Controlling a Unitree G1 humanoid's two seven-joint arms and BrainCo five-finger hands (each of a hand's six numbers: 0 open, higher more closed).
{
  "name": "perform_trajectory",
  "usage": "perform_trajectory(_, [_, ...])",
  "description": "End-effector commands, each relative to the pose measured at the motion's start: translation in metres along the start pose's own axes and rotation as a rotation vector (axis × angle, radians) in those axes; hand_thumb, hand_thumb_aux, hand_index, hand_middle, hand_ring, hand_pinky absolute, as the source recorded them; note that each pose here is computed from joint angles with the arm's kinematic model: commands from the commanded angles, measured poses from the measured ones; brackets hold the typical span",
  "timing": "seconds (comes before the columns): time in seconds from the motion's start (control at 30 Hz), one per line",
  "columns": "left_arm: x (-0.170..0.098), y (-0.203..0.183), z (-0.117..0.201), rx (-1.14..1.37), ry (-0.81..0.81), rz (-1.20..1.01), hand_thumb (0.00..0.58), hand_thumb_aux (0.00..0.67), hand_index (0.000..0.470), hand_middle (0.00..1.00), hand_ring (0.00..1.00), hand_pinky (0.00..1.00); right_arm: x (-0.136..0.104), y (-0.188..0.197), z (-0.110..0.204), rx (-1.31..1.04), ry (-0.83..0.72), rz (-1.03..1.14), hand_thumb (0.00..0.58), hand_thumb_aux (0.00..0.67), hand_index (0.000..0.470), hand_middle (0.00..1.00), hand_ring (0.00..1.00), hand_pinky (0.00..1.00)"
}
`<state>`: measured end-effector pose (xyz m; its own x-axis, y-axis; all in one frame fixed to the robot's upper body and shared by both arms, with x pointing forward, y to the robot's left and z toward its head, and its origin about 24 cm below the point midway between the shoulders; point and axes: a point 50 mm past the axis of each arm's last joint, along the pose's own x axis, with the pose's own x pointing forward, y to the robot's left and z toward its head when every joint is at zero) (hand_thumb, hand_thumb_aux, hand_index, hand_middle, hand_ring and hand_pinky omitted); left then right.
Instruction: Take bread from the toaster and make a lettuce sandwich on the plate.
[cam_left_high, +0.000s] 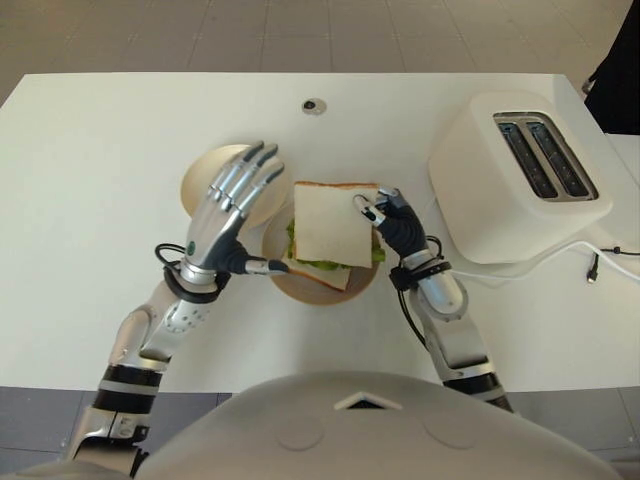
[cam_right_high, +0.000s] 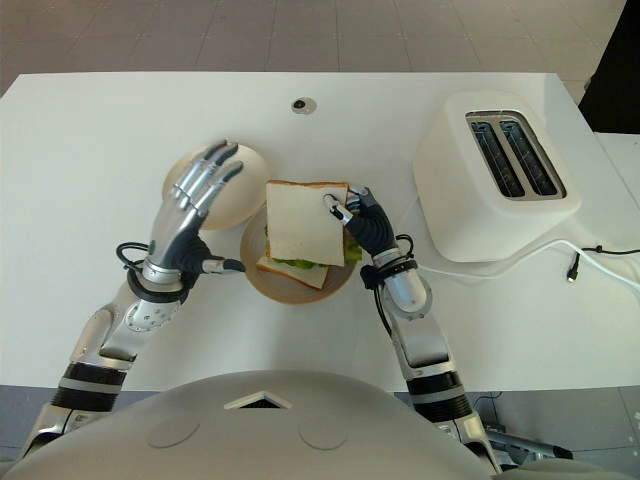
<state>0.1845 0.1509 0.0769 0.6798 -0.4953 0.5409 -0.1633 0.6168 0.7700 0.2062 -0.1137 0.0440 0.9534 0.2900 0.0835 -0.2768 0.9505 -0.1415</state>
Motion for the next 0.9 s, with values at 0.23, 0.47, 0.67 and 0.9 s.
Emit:
perform_trajectory(0.23, [-0.015,-0.044,0.010,-0.045,-0.106,-0.376,0.164,0.102,0.072,0.00,0.00,0.00,-0.022,0.012,-0.019,-0.252,0.072,0.005,0.580,0.670,0.470,1.00,1.00,1.00])
perform_trajectory(0.47, [-0.056,-0.077,-0.006,-0.124,0.020,-0.767,0.403,0.300,0.210,0.00,0.00,0.00,-0.018,-0.006,-0.017,-0.297,0.061,-0.090,0.580,0.670,0.470,1.00,1.00,1.00])
perform_trajectory(0.67, [-0.066,-0.080,-0.020,-0.138,0.092,-0.851,0.441,0.342,0.240,0.00,0.00,0.00,-0.012,-0.024,-0.008,-0.352,0.006,-0.148,0.000,0.000,0.000,0.13,0.13,0.13])
perform_trajectory(0.9, [-0.049,-0.079,-0.024,-0.092,0.078,-0.779,0.100,0.060,0.042,0.00,0.00,0.00,-0.011,-0.053,0.029,-0.508,-0.226,-0.154,0.000,0.000,0.000,0.00,0.00,0.00])
